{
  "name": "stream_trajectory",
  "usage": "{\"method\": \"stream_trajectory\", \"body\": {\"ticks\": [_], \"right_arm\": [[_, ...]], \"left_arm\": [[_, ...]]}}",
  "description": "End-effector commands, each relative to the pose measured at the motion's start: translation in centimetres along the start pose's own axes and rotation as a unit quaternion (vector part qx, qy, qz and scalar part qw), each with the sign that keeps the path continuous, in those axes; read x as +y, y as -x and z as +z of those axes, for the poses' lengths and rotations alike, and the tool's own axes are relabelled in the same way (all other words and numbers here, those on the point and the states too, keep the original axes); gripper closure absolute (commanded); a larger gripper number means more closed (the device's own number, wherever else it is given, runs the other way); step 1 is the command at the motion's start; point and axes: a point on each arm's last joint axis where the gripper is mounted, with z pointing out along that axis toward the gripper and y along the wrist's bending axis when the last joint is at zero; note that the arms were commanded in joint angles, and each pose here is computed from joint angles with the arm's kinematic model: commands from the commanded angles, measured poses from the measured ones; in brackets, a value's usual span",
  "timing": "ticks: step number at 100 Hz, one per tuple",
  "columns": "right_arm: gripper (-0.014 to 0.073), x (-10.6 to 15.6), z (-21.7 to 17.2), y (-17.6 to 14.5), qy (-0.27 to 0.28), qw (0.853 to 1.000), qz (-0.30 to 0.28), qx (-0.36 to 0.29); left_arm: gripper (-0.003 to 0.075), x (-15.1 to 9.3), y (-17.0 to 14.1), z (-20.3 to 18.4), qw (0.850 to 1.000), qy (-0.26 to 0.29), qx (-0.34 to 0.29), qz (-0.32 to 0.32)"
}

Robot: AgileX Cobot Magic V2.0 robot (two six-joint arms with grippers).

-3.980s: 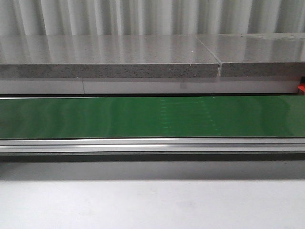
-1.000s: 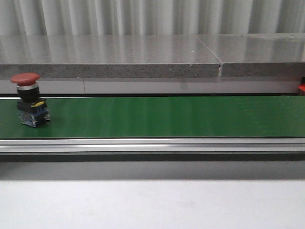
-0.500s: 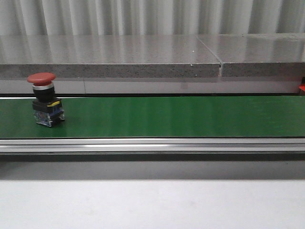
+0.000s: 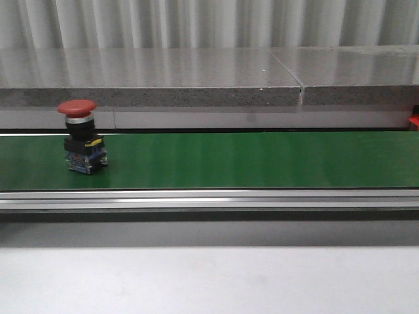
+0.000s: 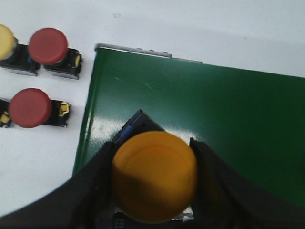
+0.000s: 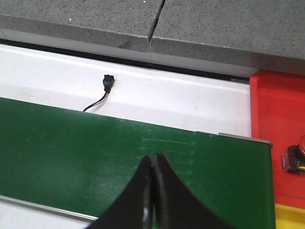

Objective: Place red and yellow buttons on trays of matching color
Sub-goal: 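Set the yellow button on the belt and open the left gripper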

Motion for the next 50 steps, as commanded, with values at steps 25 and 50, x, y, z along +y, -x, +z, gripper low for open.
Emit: {"method": "stream_trajectory", "body": {"ticks": [25,50], "right_arm": [[0.0687,0.0,-0.8,1.3,-0.009,0.999,-0.003,-0.046],[0.0687,0.0,-0.8,1.3,-0.009,0.999,-0.003,-0.046]], "left_arm": [[0.0741,-0.8,1.8,2.1,0.999,-0.001,0.036,0.015],[0.0741,-0.7,1.7,3.0,0.999,0.002,0.049,0.017]]}}
